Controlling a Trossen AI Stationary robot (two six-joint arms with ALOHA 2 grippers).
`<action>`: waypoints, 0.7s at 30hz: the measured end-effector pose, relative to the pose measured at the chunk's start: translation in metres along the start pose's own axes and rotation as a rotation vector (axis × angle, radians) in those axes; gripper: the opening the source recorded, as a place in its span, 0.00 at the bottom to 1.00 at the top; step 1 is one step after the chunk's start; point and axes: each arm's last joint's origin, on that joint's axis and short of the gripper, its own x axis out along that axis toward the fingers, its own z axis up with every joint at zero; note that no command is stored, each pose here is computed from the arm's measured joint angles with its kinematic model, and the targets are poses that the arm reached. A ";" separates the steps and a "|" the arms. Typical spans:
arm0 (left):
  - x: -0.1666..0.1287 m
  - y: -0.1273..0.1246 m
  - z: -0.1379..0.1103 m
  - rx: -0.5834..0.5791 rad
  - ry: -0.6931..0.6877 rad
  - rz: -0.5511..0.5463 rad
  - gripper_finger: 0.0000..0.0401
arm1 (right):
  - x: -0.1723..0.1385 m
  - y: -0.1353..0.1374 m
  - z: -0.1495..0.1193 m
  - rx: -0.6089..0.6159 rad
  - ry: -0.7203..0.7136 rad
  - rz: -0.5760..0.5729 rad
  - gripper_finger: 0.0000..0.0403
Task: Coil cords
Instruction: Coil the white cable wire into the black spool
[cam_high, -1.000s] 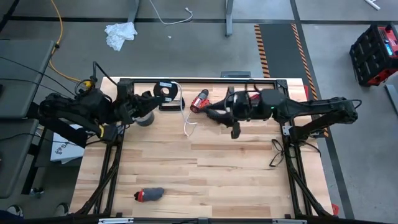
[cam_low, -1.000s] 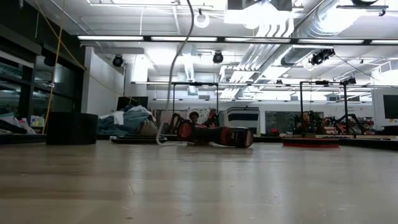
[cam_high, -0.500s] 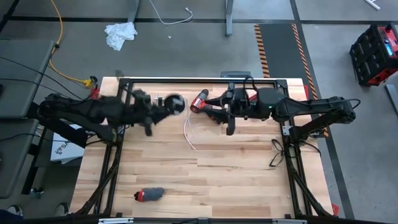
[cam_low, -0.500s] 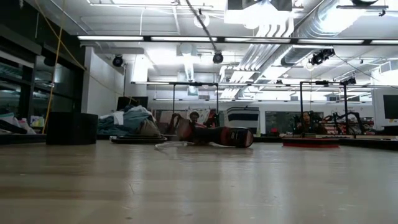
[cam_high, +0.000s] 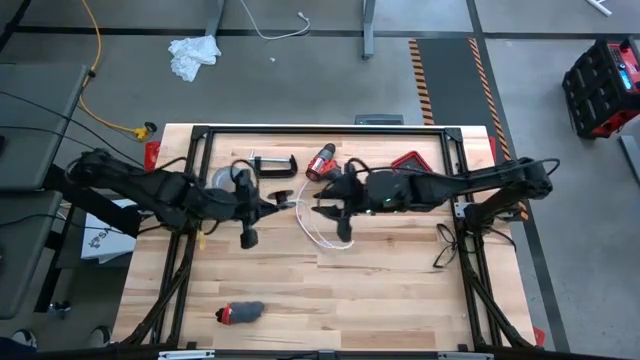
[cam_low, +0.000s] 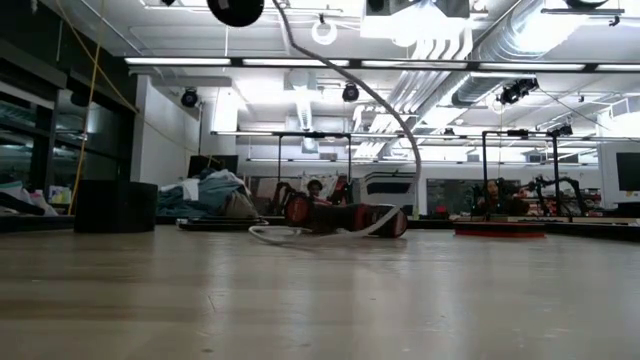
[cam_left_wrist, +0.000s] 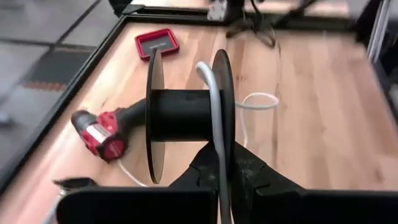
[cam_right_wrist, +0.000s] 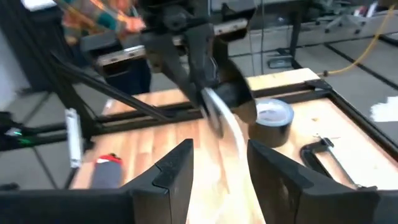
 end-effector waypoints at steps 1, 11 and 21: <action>0.003 -0.002 0.002 0.035 0.005 0.005 0.01 | 0.004 0.002 0.000 -0.016 0.011 -0.004 0.36; 0.022 -0.015 0.029 0.360 0.073 0.149 0.01 | 0.020 0.024 0.027 -0.231 0.142 -0.099 0.36; 0.031 -0.021 0.038 0.441 0.078 0.221 0.01 | 0.014 0.031 0.029 -0.280 0.168 -0.180 0.36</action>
